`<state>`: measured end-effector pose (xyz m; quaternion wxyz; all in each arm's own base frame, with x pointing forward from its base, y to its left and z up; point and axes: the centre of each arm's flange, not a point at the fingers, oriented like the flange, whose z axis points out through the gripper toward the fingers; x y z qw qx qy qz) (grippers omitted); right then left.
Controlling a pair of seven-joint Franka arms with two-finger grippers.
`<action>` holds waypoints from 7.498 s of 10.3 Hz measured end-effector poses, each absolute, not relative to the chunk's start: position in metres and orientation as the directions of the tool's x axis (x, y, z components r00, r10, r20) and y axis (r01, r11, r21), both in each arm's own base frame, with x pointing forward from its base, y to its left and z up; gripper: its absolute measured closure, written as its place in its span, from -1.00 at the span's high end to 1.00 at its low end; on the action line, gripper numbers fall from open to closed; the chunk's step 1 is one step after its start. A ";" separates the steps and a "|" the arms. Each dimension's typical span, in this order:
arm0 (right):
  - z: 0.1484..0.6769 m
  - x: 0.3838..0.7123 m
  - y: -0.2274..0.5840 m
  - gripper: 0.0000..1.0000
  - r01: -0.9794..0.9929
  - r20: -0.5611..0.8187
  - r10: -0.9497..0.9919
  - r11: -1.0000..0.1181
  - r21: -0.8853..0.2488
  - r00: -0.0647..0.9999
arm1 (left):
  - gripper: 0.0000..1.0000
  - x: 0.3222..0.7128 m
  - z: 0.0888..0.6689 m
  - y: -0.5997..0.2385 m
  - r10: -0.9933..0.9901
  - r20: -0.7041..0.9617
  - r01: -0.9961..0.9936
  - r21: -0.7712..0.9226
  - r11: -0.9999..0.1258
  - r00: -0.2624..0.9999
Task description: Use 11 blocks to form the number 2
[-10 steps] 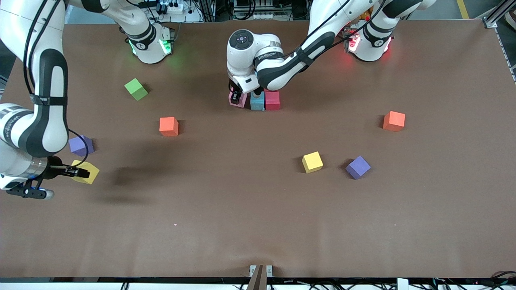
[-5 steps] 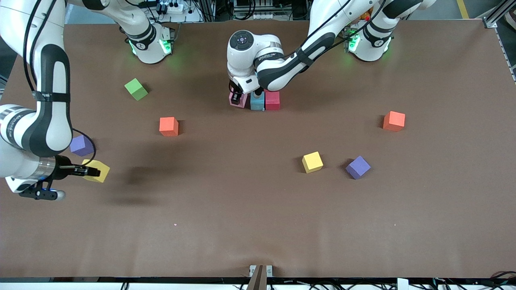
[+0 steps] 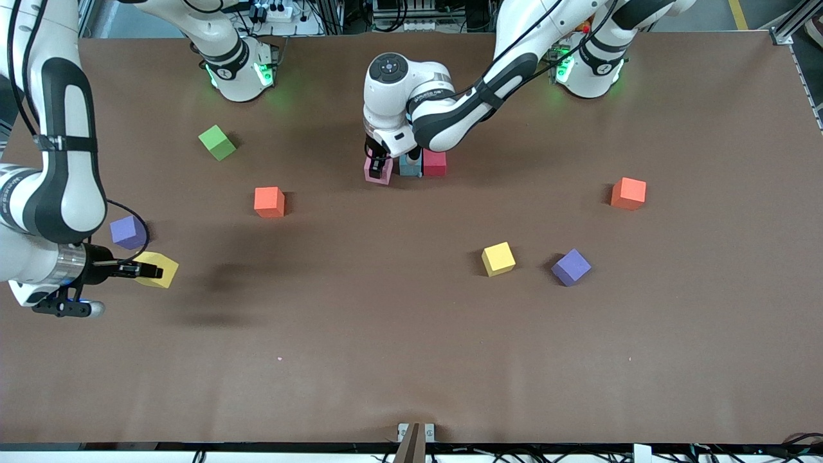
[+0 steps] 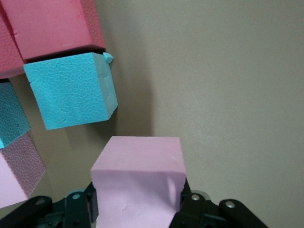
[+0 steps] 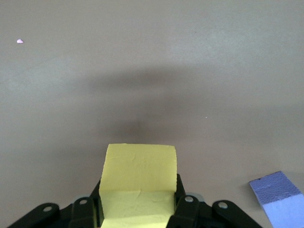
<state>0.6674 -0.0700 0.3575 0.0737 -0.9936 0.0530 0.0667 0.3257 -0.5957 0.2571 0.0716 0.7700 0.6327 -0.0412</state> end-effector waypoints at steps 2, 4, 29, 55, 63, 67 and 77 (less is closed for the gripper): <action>0.358 0.668 -0.055 0.11 -0.103 -0.148 -0.084 -0.987 -0.125 0.985 | 0.23 0.326 0.258 -0.596 0.968 -0.154 0.980 0.061 -0.192 0.199; 0.364 0.668 -0.042 0.11 -0.100 -0.148 -0.083 -0.988 -0.116 0.986 | 0.23 0.326 0.258 -0.596 0.968 -0.154 0.979 0.062 -0.192 0.200; 0.347 0.657 -0.053 0.11 -0.095 -0.215 -0.079 -0.993 -0.065 0.973 | 0.23 0.319 0.258 -0.599 0.968 -0.153 0.979 0.059 -0.193 0.200; 0.324 0.652 -0.053 0.11 -0.100 -0.256 -0.081 -0.993 -0.063 0.963 | 0.23 0.298 0.219 -0.596 0.979 -0.138 0.988 -0.010 -0.151 0.148; 0.324 0.653 -0.051 0.11 -0.096 -0.256 -0.077 -0.993 -0.065 0.964 | 0.23 0.289 0.202 -0.590 0.983 -0.127 0.989 -0.039 -0.141 0.136; 0.323 0.653 -0.048 0.11 -0.093 -0.256 -0.073 -0.993 -0.067 0.964 | 0.23 0.288 0.199 -0.588 0.984 -0.121 0.990 -0.045 -0.136 0.130; 0.337 0.659 0.053 0.11 0.051 -0.226 0.069 -0.995 -0.083 0.972 | 1.00 0.292 0.199 -0.584 0.985 -0.119 0.991 -0.046 -0.129 0.122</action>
